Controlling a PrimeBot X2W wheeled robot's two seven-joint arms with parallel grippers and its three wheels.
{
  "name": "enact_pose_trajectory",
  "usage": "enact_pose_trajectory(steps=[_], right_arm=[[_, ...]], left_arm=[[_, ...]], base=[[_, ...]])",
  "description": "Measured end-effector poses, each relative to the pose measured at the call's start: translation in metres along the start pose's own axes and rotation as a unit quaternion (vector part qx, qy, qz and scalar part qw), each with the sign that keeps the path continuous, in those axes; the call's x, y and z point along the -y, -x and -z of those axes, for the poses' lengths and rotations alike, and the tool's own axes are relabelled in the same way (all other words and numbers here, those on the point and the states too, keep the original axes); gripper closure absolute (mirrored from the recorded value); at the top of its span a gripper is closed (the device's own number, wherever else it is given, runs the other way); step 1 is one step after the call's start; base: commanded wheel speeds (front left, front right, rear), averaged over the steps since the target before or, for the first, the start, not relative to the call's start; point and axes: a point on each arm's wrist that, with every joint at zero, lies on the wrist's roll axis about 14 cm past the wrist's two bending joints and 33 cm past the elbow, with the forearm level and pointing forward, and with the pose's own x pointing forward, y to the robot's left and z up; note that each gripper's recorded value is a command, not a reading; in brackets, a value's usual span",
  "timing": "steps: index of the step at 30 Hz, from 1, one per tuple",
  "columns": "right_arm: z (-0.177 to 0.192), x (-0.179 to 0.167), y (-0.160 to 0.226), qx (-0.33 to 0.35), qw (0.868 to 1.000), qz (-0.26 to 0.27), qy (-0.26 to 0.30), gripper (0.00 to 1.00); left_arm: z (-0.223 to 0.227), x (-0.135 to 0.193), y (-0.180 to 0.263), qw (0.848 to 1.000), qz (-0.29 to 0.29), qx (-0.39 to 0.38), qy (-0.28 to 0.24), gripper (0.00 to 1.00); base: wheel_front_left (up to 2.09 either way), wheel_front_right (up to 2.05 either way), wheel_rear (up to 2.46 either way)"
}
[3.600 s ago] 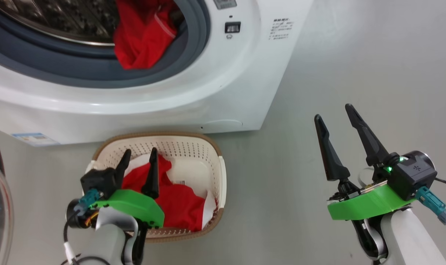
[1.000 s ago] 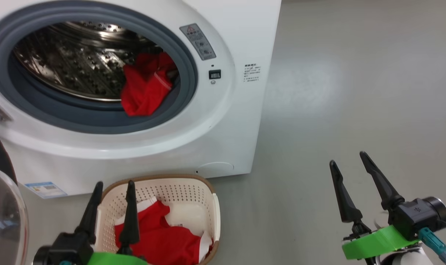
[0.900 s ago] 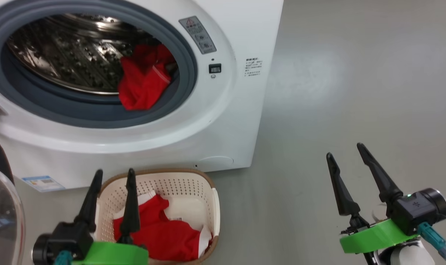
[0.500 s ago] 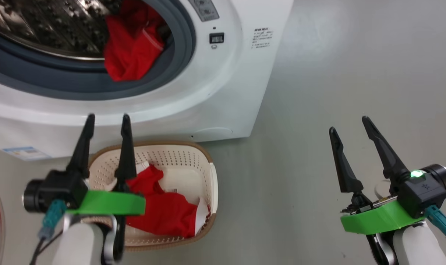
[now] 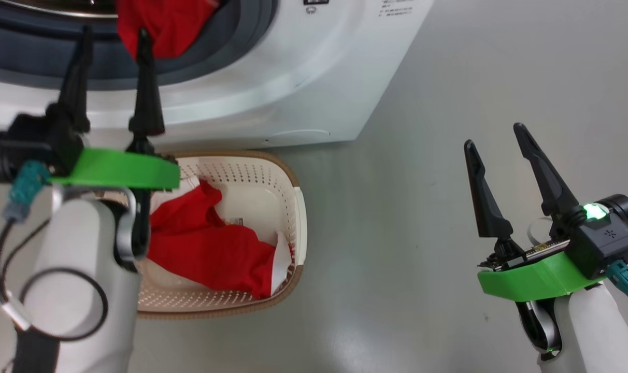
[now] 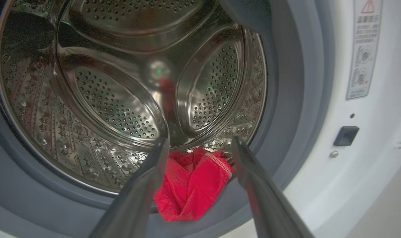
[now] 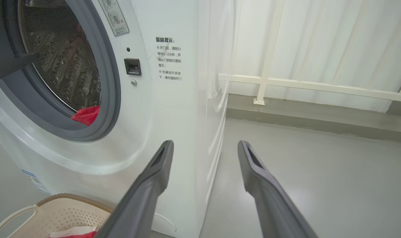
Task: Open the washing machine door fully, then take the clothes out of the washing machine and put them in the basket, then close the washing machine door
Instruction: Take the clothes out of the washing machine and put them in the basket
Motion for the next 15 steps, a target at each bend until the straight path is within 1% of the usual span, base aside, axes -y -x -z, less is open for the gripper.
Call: enact_pose_trajectory(steps=[4,9,13,15], right_arm=[[0.011,0.001,-0.008,-0.009,1.0,-0.001,0.0,0.0],[0.025,0.004,-0.013,-0.023,1.0,0.0,-0.001,0.0],[0.032,0.007,-0.012,-0.033,0.999,0.004,0.0,0.0],[0.035,0.007,-0.011,-0.037,0.999,0.004,0.0,0.0]], left_arm=[[0.011,-0.01,-0.022,1.0,-0.003,-0.008,-0.008,0.0],[0.02,-0.017,-0.046,1.0,-0.009,-0.009,0.007,0.0],[0.049,-0.016,-0.054,0.998,-0.007,-0.053,0.034,0.0],[0.06,-0.018,-0.058,0.996,-0.01,-0.074,0.038,0.0]], base=[[0.0,0.0,0.0],[0.0,0.0,0.0],[0.0,0.0,0.0],[0.0,0.0,0.0]])
